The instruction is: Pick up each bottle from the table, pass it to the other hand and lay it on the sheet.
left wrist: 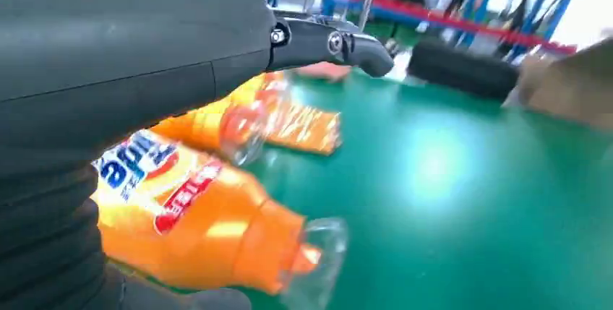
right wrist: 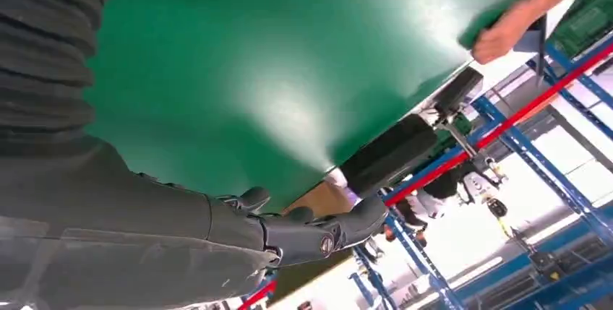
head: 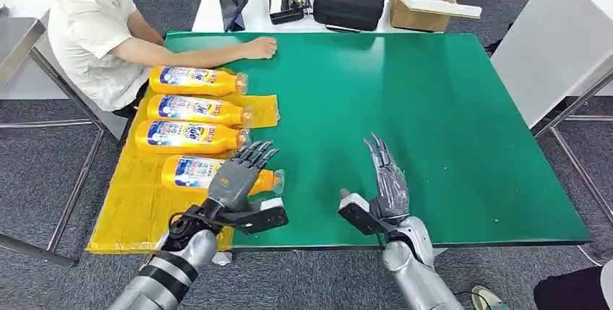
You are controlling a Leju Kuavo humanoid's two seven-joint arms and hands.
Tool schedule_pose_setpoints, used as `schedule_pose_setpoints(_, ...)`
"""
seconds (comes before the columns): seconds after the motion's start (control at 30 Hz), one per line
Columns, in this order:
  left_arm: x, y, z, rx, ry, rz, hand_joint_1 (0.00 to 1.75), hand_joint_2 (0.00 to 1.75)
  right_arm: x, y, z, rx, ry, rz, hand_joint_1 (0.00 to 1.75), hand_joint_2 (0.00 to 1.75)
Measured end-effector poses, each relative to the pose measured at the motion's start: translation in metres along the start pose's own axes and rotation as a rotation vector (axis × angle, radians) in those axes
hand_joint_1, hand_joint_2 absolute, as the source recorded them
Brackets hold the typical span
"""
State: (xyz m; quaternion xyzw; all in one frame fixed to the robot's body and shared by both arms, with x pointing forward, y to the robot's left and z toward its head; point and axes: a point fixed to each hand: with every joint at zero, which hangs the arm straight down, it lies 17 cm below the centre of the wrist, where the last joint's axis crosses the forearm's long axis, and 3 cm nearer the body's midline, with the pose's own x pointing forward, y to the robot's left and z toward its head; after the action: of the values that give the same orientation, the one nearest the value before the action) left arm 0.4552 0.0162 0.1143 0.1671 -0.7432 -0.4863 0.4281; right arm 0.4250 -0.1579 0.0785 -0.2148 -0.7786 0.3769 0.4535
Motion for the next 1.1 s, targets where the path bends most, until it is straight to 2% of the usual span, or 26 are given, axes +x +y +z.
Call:
schedule_pose_setpoints(0.2, 0.031, 0.014, 0.002, 0.055, -0.085, -0.016, 0.0, 1.75, -0.002, -0.002, 0.001, -0.004, 0.004, 0.003, 0.0, 1.75)
schedule_pose_setpoints(0.57, 0.05, 0.021, 0.008, 0.083, -0.147, 0.011, 0.0, 1.75, -0.001, -0.003, 0.002, -0.011, 0.002, -0.015, 0.0, 1.75)
schedule_pose_setpoints(0.7, 0.066, 0.03, 0.014, 0.132, -0.19, 0.31, 0.0, 1.75, 0.013, -0.021, -0.003, -0.096, -0.008, -0.363, 0.0, 1.75)
schedule_pose_setpoints(0.73, 0.068, 0.032, 0.016, 0.148, -0.191, 0.373, 0.0, 1.75, 0.015, -0.025, -0.004, -0.117, -0.005, -0.405, 0.0, 1.75)
schedule_pose_setpoints(0.93, 0.064, 0.044, 0.014, 0.232, -0.113, 0.824, 0.0, 1.75, 0.026, -0.057, -0.008, -0.248, -0.033, -0.473, 0.0, 1.75)
schedule_pose_setpoints(1.03, 0.057, 0.048, 0.011, 0.28, -0.06, 0.979, 0.0, 1.75, 0.035, -0.064, -0.005, -0.291, -0.041, -0.515, 0.0, 1.75)
schedule_pose_setpoints(1.1, 0.056, 0.047, 0.011, 0.287, -0.05, 1.004, 0.0, 1.75, 0.038, -0.067, -0.004, -0.308, -0.042, -0.525, 0.0, 1.75)
